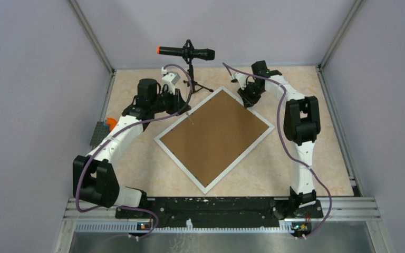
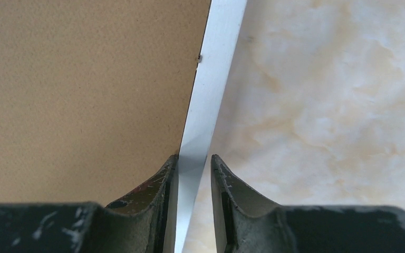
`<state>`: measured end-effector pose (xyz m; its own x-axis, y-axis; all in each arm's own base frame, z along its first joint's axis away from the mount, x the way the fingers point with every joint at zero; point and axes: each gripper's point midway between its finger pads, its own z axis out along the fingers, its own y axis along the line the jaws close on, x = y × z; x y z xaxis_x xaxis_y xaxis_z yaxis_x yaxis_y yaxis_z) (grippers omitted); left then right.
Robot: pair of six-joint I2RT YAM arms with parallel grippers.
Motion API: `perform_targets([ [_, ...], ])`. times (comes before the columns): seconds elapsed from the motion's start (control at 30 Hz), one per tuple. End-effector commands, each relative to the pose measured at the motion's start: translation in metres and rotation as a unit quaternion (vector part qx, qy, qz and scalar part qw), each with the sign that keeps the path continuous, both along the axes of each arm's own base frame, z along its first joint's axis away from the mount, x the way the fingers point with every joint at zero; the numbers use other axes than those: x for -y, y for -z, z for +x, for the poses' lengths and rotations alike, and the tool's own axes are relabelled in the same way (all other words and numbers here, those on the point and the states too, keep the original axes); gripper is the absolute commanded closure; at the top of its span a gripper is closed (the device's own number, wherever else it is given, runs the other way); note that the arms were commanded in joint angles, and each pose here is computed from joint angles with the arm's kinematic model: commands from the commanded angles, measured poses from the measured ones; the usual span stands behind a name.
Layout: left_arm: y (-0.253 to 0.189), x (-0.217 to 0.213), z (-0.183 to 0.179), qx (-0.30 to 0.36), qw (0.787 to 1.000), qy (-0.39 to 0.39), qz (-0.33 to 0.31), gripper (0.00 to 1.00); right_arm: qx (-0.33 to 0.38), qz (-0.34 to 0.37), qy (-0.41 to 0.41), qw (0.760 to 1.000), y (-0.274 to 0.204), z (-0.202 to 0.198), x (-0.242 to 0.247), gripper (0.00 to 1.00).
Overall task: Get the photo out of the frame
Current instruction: Adjust the photo frame at the center of the board.
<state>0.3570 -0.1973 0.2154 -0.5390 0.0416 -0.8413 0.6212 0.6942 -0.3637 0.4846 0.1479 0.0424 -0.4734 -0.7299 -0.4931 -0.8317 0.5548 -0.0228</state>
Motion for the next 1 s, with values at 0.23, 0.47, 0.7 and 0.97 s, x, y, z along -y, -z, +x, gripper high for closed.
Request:
perform_targets([
  [0.23, -0.014, -0.009, 0.001, 0.031, 1.000, 0.001, 0.005, 1.00, -0.028, -0.131, -0.004, 0.991, 0.051, 0.052, 0.093, 0.62],
  [0.47, -0.019, -0.015, 0.004, 0.028, 1.000, -0.003, -0.006, 1.00, 0.080, -0.051, 0.019, 0.995, -0.035, 0.077, 0.047, 0.31],
  [0.7, -0.031, -0.032, 0.017, 0.034, 0.999, -0.028, -0.019, 1.00, 0.103, 0.061, 0.007, 0.993, -0.113, 0.022, -0.039, 0.23],
  [0.97, -0.048, -0.067, 0.025, 0.044, 0.995, -0.078, -0.035, 1.00, 0.018, 0.103, -0.056, 0.993, -0.088, -0.107, -0.163, 0.24],
])
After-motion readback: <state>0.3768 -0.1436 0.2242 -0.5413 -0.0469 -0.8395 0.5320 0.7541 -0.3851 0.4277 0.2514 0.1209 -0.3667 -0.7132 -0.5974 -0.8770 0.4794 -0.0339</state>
